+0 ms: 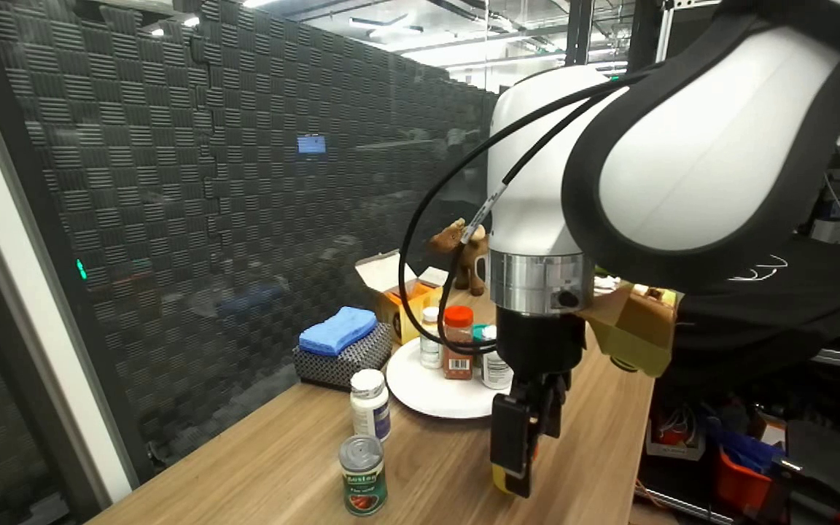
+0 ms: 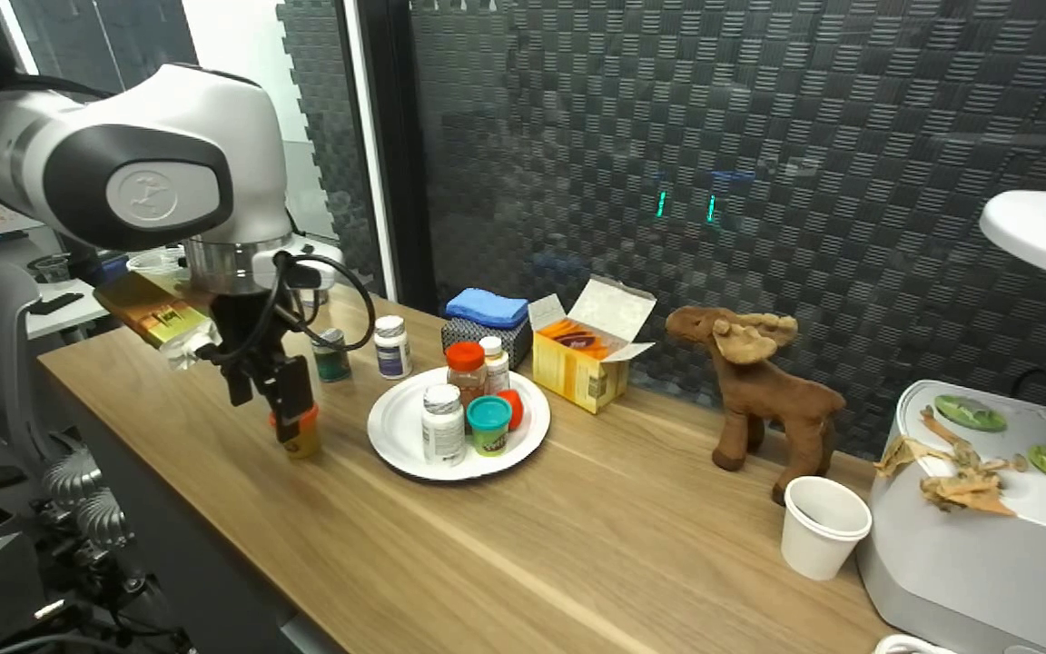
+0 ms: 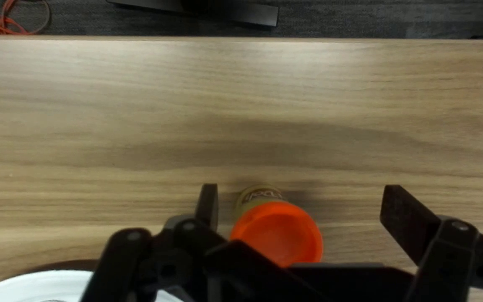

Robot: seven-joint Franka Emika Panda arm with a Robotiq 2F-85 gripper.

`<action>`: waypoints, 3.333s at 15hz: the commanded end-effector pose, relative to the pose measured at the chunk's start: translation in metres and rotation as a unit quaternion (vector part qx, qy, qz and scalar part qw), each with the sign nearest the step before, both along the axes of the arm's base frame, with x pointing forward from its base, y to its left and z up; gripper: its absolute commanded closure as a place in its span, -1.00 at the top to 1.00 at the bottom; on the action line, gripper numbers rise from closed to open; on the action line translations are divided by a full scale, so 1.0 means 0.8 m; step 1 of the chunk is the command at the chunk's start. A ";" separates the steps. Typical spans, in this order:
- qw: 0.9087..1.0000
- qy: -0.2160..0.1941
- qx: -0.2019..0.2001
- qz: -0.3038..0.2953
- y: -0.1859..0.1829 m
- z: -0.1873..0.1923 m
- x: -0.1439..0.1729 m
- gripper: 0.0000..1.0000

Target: Pick up all the bottles and the orange ball from the table and put them in the plate

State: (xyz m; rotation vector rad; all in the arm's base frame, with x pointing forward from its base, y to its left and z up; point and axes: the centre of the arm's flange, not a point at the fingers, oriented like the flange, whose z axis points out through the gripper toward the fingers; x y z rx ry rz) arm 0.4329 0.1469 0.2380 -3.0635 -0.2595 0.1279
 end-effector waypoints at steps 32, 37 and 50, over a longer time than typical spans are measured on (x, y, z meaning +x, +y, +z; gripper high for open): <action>0.985 -0.103 -0.012 0.138 0.041 -0.008 0.024 0.75; 0.985 -0.118 -0.009 0.127 0.038 0.001 0.030 -0.06; 0.982 -0.180 -0.059 -0.006 -0.031 0.068 0.084 -0.43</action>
